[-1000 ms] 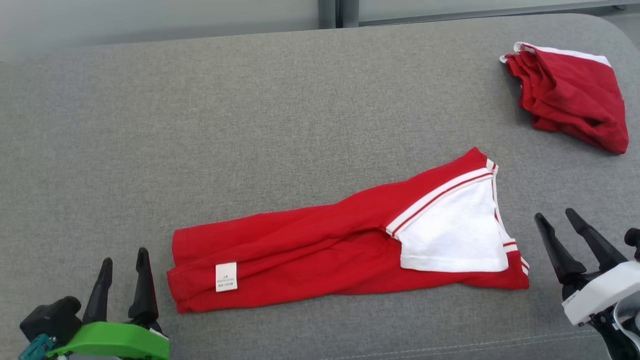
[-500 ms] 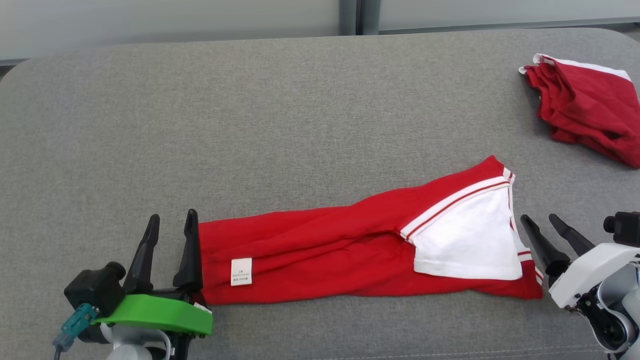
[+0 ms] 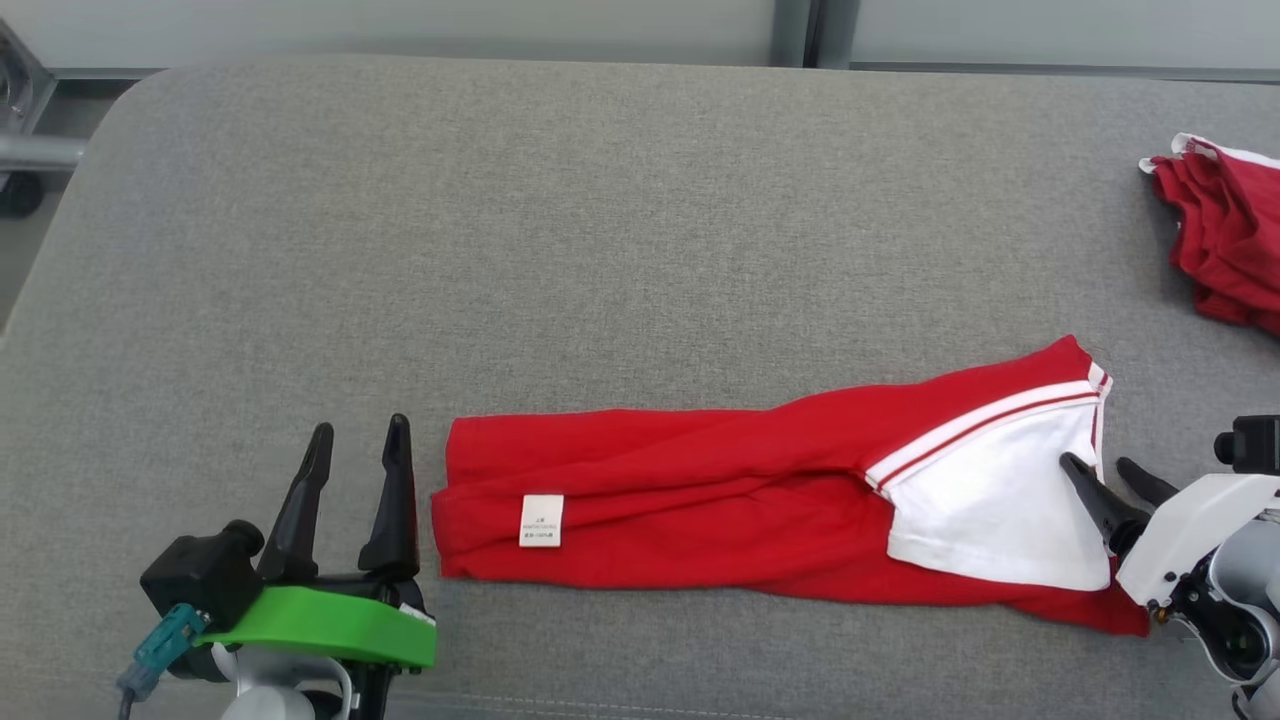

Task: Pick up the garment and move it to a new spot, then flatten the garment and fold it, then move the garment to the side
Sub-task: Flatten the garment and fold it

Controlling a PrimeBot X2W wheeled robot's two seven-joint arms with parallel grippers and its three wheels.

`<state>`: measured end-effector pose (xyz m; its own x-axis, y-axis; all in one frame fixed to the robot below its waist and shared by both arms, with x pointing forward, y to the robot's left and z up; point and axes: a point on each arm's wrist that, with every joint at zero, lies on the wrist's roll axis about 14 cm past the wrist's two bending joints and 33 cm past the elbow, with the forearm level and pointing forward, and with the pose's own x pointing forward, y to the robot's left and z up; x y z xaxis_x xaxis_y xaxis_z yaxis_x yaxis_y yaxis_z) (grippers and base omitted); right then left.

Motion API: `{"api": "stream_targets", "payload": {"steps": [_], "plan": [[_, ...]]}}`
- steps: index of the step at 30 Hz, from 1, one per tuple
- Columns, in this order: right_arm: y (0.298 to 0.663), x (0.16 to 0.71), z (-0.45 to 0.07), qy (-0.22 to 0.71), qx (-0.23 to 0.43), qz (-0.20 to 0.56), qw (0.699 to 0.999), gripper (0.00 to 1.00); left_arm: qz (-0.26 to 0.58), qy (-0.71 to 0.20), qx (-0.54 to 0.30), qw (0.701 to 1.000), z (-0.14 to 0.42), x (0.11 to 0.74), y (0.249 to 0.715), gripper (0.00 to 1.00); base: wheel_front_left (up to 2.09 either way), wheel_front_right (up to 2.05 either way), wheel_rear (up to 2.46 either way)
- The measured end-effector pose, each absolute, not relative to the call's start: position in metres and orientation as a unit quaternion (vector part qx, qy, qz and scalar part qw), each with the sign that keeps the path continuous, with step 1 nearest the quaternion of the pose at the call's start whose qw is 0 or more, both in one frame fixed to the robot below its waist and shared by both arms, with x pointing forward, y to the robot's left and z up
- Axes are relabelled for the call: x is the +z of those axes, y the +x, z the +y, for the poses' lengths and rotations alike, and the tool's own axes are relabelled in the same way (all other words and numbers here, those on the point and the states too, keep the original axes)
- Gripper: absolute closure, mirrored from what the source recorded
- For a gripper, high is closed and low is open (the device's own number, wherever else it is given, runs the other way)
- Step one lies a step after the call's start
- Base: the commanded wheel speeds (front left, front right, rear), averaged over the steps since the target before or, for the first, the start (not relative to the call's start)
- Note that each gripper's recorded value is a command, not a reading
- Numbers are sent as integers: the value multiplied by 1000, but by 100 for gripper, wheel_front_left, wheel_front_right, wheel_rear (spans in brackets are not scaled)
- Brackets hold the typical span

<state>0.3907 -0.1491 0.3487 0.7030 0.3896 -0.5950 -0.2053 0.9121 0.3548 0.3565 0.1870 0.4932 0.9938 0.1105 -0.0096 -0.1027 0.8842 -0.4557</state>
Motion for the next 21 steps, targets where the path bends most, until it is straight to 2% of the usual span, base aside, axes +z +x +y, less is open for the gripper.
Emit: {"api": "stream_targets", "payload": {"steps": [3, 5, 6, 7, 8, 9, 21], "plan": [[396, 350, -139, 135, 173, 353, 909, 0, -15, -233, 63, 970, 193, 497, 355, 0, 0, 0, 0], [396, 351, -128, 137, 185, 357, 905, 55, -17, -233, 63, 970, 193, 498, 354, 0, 0, 0, 0], [395, 351, -126, 137, 189, 358, 904, 69, -17, -233, 63, 970, 193, 498, 354, 0, 0, 0, 0], [395, 351, -125, 136, 190, 357, 904, 76, -17, -233, 63, 970, 193, 498, 354, 0, 0, 0, 0], [395, 352, -125, 135, 191, 356, 905, 92, -18, -233, 63, 970, 193, 498, 354, 0, 0, 0, 0], [396, 353, -124, 135, 193, 354, 905, 100, -18, -233, 62, 970, 193, 499, 354, 0, 0, 0, 0], [415, 380, -138, 142, 179, 311, 923, 100, -17, -232, 56, 971, 190, 498, 358, 0, 0, 0, 0]]}}
